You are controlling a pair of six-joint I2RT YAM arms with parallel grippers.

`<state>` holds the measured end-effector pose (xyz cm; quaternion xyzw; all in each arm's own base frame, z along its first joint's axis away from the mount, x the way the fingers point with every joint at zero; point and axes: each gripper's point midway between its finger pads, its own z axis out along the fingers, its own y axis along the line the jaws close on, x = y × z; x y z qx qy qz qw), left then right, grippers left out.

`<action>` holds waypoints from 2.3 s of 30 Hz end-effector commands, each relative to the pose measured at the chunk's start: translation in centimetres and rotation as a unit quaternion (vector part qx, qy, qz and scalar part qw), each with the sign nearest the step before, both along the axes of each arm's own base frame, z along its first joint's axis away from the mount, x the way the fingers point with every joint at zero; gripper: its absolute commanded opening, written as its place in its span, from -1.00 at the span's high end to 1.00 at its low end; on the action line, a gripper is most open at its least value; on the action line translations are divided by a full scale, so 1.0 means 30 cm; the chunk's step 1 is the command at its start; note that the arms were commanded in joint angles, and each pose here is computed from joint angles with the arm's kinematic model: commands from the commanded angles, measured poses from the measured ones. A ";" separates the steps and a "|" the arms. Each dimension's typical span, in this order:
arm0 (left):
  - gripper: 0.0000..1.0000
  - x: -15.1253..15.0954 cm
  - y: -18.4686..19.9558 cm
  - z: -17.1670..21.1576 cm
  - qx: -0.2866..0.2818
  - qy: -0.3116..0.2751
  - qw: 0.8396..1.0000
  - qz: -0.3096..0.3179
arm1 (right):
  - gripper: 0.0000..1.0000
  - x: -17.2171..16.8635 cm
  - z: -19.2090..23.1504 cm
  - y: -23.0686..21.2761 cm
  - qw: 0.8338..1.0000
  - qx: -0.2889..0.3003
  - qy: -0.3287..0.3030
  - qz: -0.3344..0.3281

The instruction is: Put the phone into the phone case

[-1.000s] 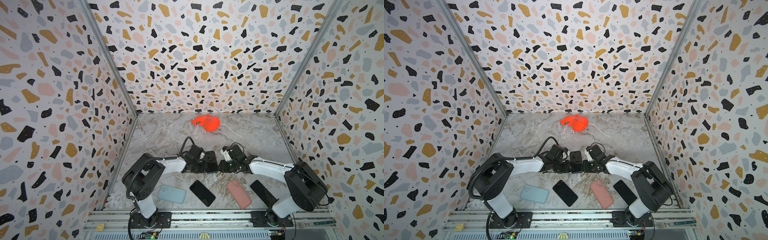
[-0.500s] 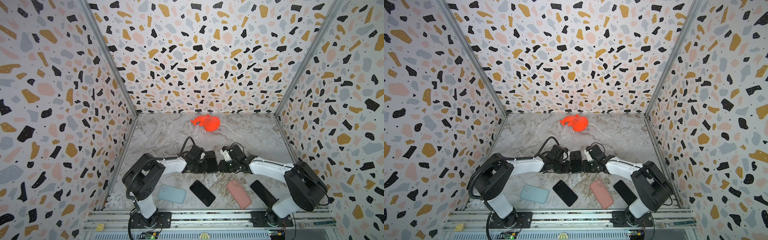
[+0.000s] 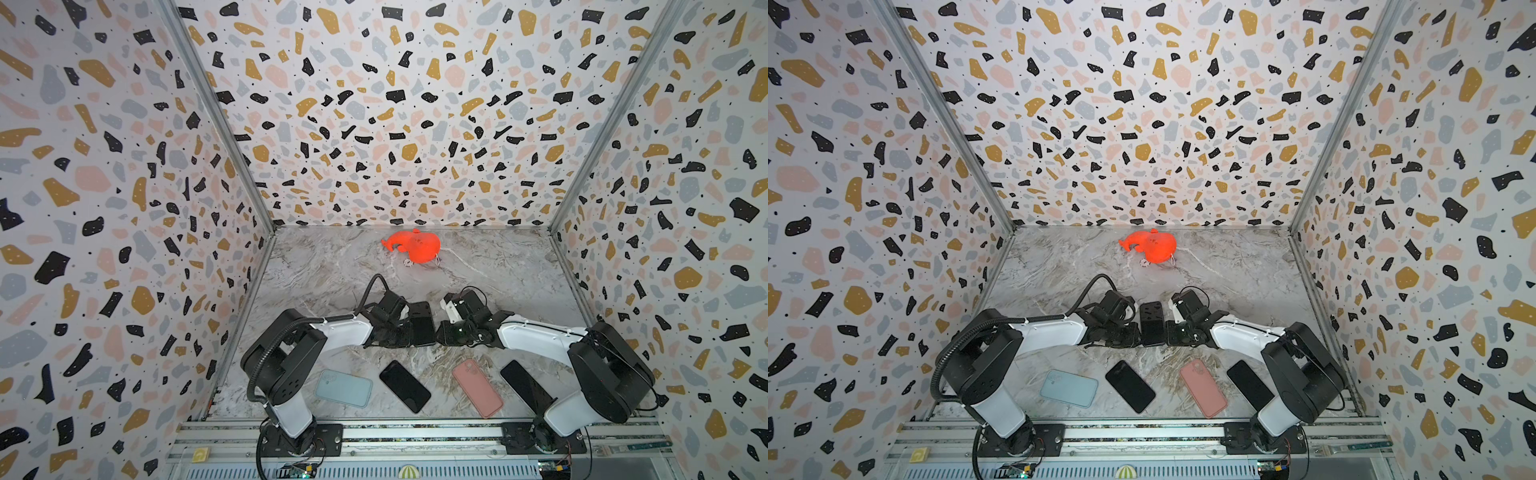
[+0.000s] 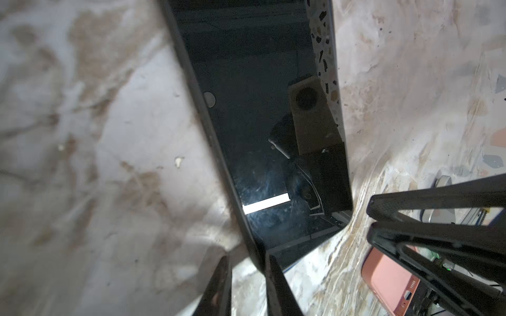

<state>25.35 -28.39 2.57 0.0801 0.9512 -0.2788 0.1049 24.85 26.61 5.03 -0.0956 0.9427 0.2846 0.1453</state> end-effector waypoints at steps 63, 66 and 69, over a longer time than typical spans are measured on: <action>0.34 -0.024 -0.075 -0.036 -0.082 0.028 0.996 0.023 | 0.87 -0.047 -0.105 0.089 0.998 0.031 0.051 0.021; 0.34 -0.023 -0.080 -0.032 -0.084 0.027 0.996 0.022 | 0.88 -0.062 -0.114 0.092 0.998 0.034 0.058 0.022; 0.34 -0.020 -0.083 -0.026 -0.086 0.025 0.996 0.022 | 0.88 -0.076 -0.118 0.091 0.997 0.035 0.063 0.023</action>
